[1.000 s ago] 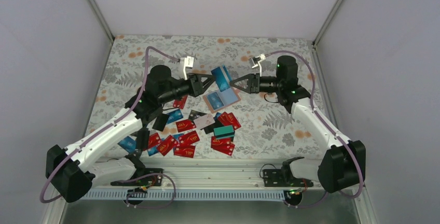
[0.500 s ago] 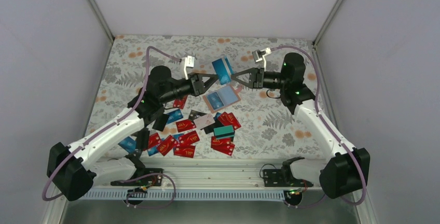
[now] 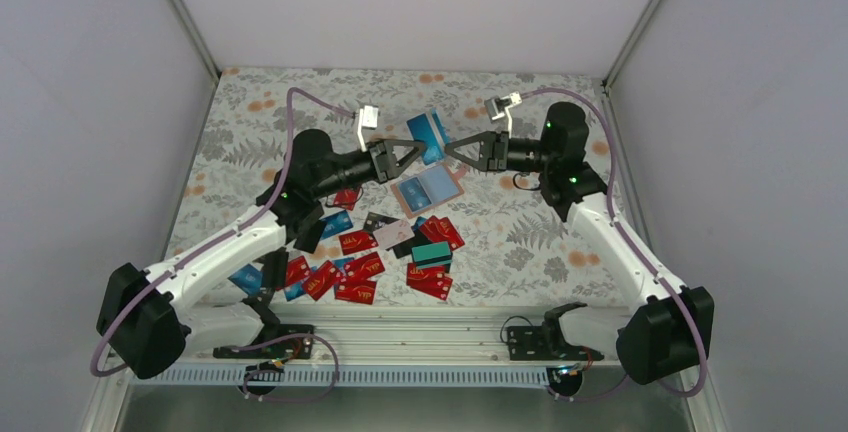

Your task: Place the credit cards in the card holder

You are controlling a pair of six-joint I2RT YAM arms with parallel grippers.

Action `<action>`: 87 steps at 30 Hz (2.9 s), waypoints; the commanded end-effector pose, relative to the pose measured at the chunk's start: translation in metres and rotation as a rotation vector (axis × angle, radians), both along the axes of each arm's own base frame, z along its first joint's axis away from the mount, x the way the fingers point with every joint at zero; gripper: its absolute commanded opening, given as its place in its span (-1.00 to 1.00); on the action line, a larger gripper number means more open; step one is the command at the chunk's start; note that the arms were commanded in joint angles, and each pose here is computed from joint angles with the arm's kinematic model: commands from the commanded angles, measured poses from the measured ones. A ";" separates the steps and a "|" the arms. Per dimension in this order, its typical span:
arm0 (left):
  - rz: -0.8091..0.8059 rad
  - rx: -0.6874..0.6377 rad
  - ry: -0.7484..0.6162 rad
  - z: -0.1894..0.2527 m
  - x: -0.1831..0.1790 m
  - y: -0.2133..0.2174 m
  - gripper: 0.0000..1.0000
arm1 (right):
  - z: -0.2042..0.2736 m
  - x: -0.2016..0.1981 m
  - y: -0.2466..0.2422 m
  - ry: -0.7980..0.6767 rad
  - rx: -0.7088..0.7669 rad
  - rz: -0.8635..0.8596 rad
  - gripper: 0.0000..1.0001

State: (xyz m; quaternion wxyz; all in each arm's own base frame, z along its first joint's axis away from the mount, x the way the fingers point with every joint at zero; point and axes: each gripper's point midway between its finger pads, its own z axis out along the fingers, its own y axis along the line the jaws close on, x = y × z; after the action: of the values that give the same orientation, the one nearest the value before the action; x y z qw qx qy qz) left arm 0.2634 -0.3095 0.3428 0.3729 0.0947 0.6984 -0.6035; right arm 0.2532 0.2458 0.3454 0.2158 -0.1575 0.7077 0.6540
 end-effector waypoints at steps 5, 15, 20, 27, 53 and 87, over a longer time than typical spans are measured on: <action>-0.017 -0.044 -0.028 0.009 0.000 -0.002 -0.80 | 0.015 -0.012 0.003 -0.059 0.017 0.042 -0.92; 0.123 0.132 0.084 -0.043 0.020 0.012 -0.95 | -0.061 0.052 -0.009 0.002 -0.303 -0.207 0.09; 0.168 0.249 0.180 -0.095 0.034 0.017 -0.95 | -0.134 0.103 -0.026 0.070 -0.515 -0.368 0.18; 0.123 0.425 0.391 -0.176 0.057 0.007 -0.95 | -0.205 0.148 -0.017 0.105 -0.605 -0.330 0.05; -0.049 0.515 0.678 -0.281 0.063 -0.002 -0.95 | -0.341 0.194 -0.027 0.280 -0.790 -0.302 -0.24; -0.027 0.446 0.734 -0.295 0.080 0.000 -0.95 | -0.354 0.170 -0.026 0.312 -0.766 -0.258 -0.41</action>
State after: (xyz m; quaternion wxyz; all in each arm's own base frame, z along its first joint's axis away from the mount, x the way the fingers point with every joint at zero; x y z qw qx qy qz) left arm 0.3341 -0.3115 0.0476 0.0502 -0.0314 0.9009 -0.4300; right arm 0.4491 0.2273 0.0256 0.1678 -0.0488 0.9200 0.3508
